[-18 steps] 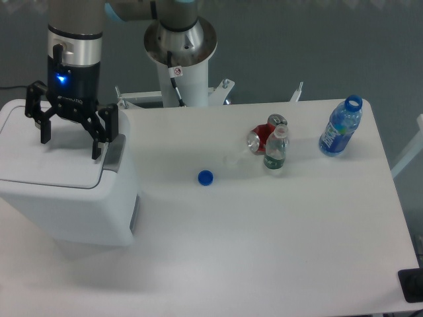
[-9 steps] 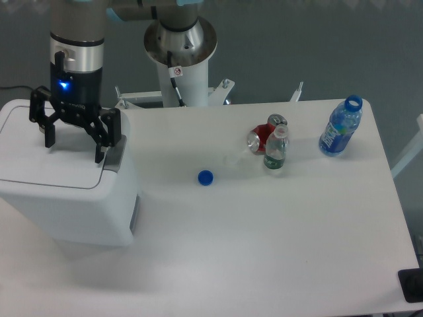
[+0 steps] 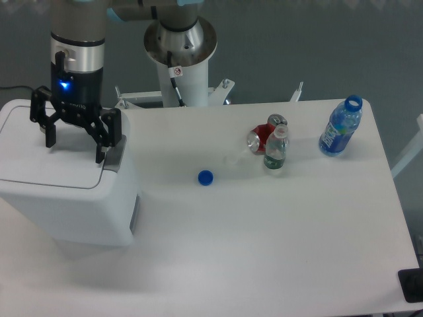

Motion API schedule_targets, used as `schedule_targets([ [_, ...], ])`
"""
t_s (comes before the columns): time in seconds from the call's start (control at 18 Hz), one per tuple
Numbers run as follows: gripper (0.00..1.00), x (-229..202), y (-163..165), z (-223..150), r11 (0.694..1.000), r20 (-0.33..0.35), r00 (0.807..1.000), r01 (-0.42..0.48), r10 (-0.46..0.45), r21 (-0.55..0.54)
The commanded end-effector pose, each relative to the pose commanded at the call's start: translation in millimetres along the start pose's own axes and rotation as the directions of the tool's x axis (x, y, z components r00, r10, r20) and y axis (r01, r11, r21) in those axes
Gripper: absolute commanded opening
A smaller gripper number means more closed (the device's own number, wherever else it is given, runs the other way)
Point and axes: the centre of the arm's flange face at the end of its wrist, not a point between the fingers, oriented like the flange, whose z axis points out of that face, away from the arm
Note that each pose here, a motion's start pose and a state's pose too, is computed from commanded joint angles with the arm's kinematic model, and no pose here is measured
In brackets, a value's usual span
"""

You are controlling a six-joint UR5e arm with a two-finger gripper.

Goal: Close the trash can

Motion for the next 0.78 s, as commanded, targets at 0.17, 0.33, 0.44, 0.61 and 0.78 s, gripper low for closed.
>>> schedule_targets([
  [0.17, 1.00, -0.7, 0.0, -0.1, 1.000, -0.001, 1.000, 0.000, 0.000, 0.001],
  [0.33, 1.00, -0.3, 0.0, -1.0, 1.000, -0.002, 1.000, -0.001, 0.001, 0.002],
  [0.44, 1.00, -0.5, -1.0, -7.1, 1.000, 0.001, 1.000, -0.001, 0.001, 0.013],
  [0.61, 1.00, 3.0, -3.4, -36.8, 0.998, 0.014, 1.000, -0.005, 0.005, 0.061],
  [0.78, 1.00, -11.2, -1.6, -58.7, 0.996, 0.045, 0.999, 0.013, -0.017, 0.091],
])
